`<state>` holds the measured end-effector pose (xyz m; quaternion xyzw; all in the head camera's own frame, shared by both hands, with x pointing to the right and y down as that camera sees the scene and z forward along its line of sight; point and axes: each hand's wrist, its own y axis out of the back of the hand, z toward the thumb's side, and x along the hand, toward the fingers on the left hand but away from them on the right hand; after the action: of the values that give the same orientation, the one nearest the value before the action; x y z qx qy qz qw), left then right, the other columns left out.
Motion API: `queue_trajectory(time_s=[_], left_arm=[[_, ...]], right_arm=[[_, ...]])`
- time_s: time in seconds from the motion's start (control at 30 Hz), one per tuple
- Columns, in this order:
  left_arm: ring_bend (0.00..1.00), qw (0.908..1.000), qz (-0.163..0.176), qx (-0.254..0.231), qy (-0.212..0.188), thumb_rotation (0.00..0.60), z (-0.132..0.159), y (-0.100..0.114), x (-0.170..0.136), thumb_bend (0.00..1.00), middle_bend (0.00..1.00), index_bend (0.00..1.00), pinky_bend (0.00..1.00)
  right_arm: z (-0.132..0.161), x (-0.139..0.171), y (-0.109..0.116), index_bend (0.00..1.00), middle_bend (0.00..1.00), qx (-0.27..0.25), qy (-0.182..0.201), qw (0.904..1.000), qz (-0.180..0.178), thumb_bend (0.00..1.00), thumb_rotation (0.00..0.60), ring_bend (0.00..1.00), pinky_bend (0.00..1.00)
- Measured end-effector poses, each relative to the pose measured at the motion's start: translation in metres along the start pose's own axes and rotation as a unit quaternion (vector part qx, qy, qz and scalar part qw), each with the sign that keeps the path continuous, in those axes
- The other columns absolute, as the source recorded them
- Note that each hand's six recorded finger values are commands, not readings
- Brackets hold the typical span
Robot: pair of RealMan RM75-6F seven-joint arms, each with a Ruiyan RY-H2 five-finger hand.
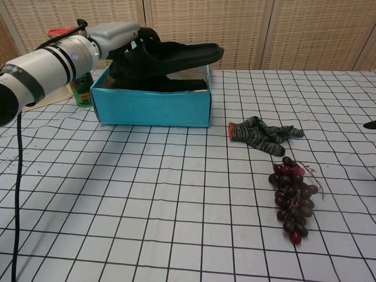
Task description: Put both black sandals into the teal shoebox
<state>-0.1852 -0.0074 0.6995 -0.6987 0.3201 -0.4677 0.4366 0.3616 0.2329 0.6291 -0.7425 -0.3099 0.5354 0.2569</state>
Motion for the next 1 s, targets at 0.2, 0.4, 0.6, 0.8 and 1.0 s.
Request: queue_trajectory(time_s=[0.2,0.4,0.6,0.8,1.0], left_arm=[[0.69,0.9983,-0.015,0.020,0.053,0.600,-0.027,-0.007,0.002,0.88,0.84,0.68,0.74],[0.70,0.9966,-0.041,0.017,0.069,0.600,-0.030,-0.012,0.007,0.90,0.86,0.68,0.75],[0.70,0.9965,-0.058,0.031,0.051,0.600,-0.013,-0.017,0.001,0.89,0.86,0.68,0.75],[0.71,0.9942,-0.077,0.064,0.041,0.600,-0.007,-0.030,-0.007,0.89,0.86,0.68,0.75],[0.71,0.9937,-0.085,0.064,0.034,0.600,-0.001,-0.036,-0.012,0.88,0.86,0.68,0.75]], right_arm=[[0.000,0.001,0.002,0.00,0.00,0.003,-0.001,1.0000,-0.002,0.20,0.600,0.00,0.00],[-0.001,0.000,0.001,0.00,0.00,0.003,-0.004,1.0000,0.001,0.20,0.600,0.00,0.00],[0.002,-0.002,-0.003,0.00,0.00,0.000,0.002,1.0000,0.007,0.20,0.600,0.00,0.00],[0.001,0.000,0.000,0.00,0.00,-0.001,0.000,1.0000,0.001,0.20,0.600,0.00,0.00],[0.001,0.001,0.000,0.00,0.00,0.000,-0.001,1.0000,0.002,0.20,0.600,0.00,0.00]])
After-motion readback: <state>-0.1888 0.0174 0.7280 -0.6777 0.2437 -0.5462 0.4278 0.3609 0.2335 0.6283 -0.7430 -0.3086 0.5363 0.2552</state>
